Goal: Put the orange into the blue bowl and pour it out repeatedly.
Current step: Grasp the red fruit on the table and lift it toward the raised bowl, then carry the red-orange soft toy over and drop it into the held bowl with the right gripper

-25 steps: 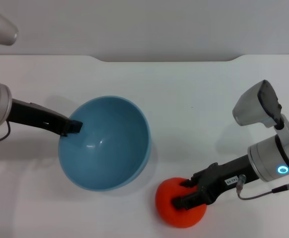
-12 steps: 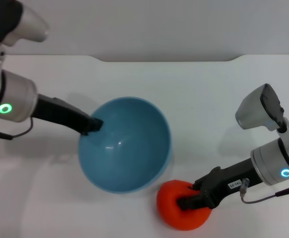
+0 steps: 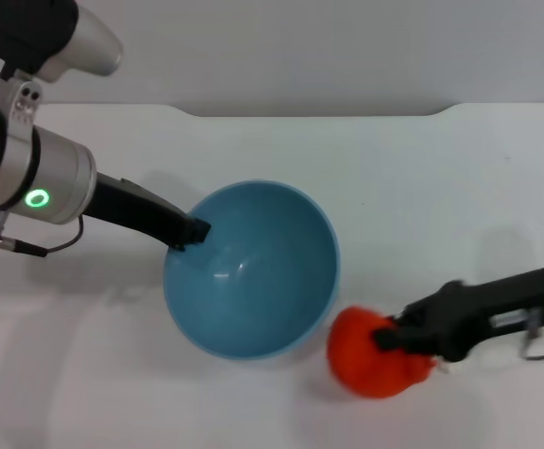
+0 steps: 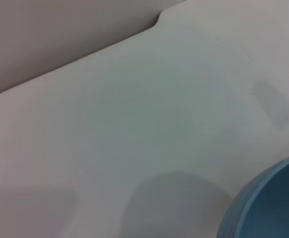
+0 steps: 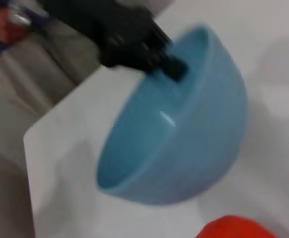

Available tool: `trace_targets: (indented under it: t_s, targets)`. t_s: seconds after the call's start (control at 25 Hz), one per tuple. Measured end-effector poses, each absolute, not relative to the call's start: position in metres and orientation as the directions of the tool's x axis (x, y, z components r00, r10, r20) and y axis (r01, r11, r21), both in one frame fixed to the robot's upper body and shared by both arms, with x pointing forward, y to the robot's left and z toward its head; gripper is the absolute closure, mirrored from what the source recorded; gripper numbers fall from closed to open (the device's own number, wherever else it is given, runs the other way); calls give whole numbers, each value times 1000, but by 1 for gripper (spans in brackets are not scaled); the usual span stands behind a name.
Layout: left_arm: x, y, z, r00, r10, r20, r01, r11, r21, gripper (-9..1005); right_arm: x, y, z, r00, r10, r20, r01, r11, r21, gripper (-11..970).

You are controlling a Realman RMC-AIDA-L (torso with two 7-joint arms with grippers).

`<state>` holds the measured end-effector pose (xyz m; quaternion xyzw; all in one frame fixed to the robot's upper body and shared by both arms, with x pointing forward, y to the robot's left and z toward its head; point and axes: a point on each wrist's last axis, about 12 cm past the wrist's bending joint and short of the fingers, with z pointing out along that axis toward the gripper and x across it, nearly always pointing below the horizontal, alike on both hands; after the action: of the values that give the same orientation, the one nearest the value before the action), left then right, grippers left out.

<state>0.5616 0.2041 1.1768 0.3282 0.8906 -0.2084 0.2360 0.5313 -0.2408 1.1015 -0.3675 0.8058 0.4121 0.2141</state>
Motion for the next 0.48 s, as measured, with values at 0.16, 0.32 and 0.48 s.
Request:
trace_targets:
  t_s: [0.16,0.32,0.48]
  targets:
    - [563,192,1166,-679,518,-519,696,679,-234,998,526,-265,1140,-554,-398,-731,-825,382,417,822]
    - [565,168,1151,-670,580,-464,725,646,-239,997,522,-274,1174,-463,-351,-814,-874,334,353,882]
    - [566,149,1144,-652,624,-431,748,621,-232,998,518,-270,1200,-361,-316,-878,-921,267,282,928]
